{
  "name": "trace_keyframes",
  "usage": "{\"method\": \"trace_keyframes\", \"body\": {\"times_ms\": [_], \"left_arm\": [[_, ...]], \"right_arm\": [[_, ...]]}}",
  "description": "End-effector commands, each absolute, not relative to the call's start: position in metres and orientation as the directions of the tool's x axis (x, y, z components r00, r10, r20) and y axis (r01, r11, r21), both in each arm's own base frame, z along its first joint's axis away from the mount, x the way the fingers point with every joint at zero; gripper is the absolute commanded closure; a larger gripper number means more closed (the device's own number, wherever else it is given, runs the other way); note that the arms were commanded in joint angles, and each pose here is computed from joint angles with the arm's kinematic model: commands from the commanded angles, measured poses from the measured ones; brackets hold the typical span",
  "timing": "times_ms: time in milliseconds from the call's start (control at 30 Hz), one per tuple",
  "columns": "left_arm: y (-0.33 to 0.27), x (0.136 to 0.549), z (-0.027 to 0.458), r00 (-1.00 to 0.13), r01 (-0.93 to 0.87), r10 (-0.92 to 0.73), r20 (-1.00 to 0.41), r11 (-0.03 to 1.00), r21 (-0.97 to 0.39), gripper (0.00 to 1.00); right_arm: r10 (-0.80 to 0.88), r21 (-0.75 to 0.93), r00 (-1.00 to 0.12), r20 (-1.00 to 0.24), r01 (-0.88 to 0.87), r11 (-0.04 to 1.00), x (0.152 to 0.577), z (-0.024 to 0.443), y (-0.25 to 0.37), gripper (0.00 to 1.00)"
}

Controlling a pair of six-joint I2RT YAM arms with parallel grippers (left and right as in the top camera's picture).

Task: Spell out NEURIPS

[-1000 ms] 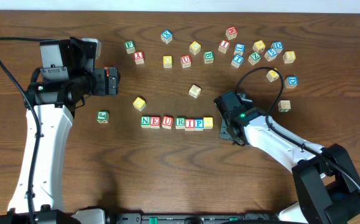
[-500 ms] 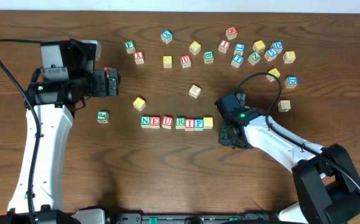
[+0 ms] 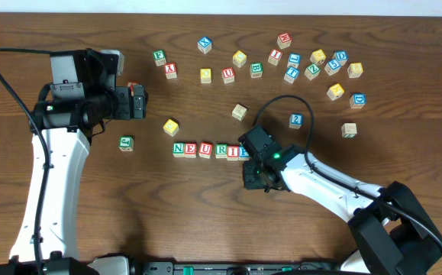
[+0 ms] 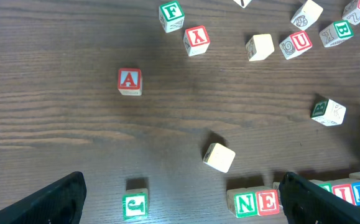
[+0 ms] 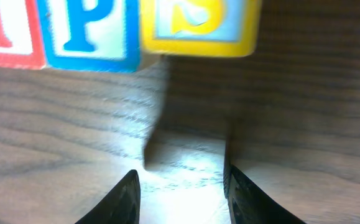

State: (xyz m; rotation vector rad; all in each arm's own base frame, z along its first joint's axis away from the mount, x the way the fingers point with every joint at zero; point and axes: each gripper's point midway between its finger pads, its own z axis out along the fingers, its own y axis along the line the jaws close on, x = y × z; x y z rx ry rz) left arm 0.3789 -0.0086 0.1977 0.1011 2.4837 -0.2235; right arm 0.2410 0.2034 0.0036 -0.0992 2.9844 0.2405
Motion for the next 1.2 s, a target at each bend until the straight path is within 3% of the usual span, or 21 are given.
{"method": "trace_keyframes", "body": {"times_ms": [0,433,1167], "left_arm": [[-0.01,0.381,0.208,-0.783,0.13,0.012,-0.622,0.981,-0.145,0.02],[-0.01,0.381,0.208,-0.783,0.13,0.012,-0.622,0.981,-0.145,0.02],[-0.01,0.381,0.208,-0.783,0.13,0.011,-0.622,0.981,-0.145,0.02]], "right_arm": [[-0.079,0.154,-0.987,-0.14,-0.1,0.983,0.238,0.001,0.204,0.61],[-0.067,0.255,-0.97,-0.234,-0.127,0.959,0.26,0.01,0.23,0.62],[-0.119,0.231,-0.954,-0.274,-0.185,0.955,0.255,0.011,0.243,0.6]]}}
